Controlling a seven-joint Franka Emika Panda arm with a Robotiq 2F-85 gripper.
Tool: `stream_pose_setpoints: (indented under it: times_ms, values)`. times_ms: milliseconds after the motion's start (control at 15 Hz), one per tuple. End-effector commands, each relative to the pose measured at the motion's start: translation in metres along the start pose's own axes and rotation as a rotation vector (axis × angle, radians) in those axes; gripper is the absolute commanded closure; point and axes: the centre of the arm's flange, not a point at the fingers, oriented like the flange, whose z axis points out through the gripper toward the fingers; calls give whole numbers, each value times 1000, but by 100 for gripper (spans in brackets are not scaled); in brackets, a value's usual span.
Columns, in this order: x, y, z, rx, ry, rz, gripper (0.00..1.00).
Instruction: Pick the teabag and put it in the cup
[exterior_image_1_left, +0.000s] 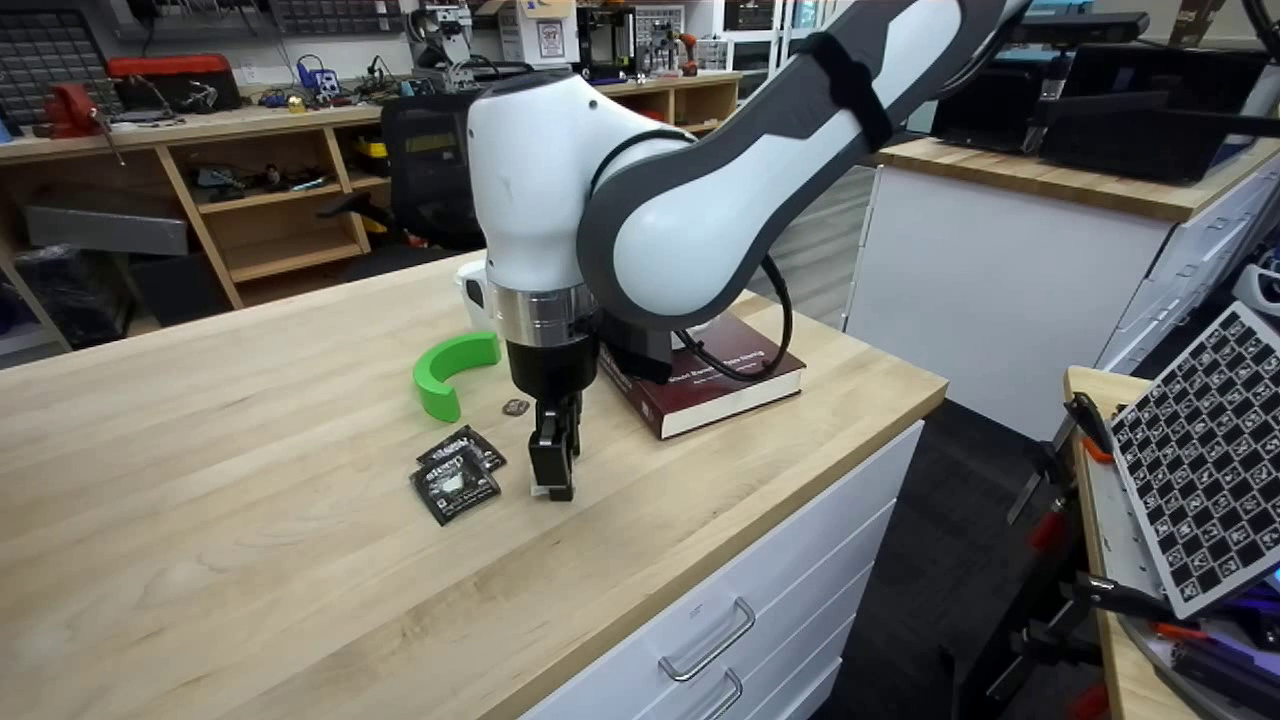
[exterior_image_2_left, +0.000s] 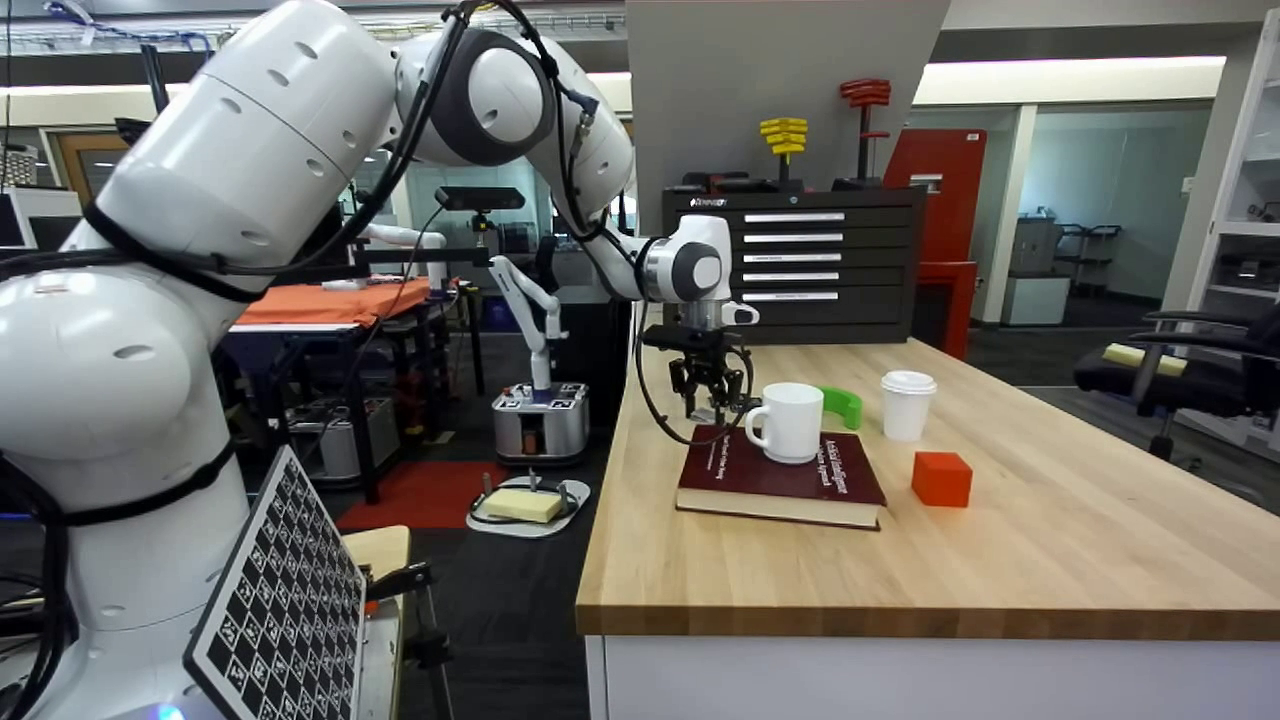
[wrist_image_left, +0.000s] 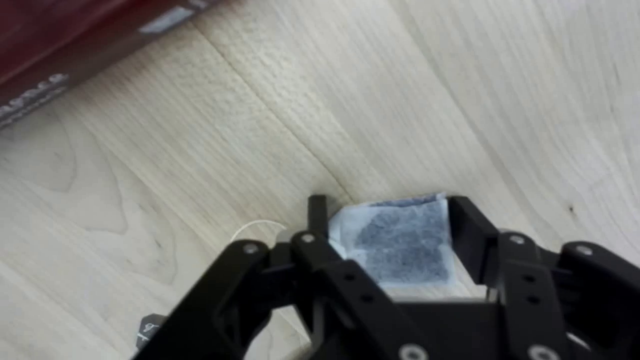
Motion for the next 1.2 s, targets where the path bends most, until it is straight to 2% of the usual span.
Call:
stream_pose_setpoints:
  times_ms: [0,267,400,600,733,1000,1133]
  values:
    - [3,8,2,6,14,8,68]
    - [3,14,0,3,20,17,92]
    - [4,18,-2,-1,25,25,99]
    - [7,23,-15,-11,66,36,97]
    - [7,26,-39,-20,107,57,97]
    - [3,34,-112,-47,194,87,97]
    - [-5,48,-158,-107,263,134,96]
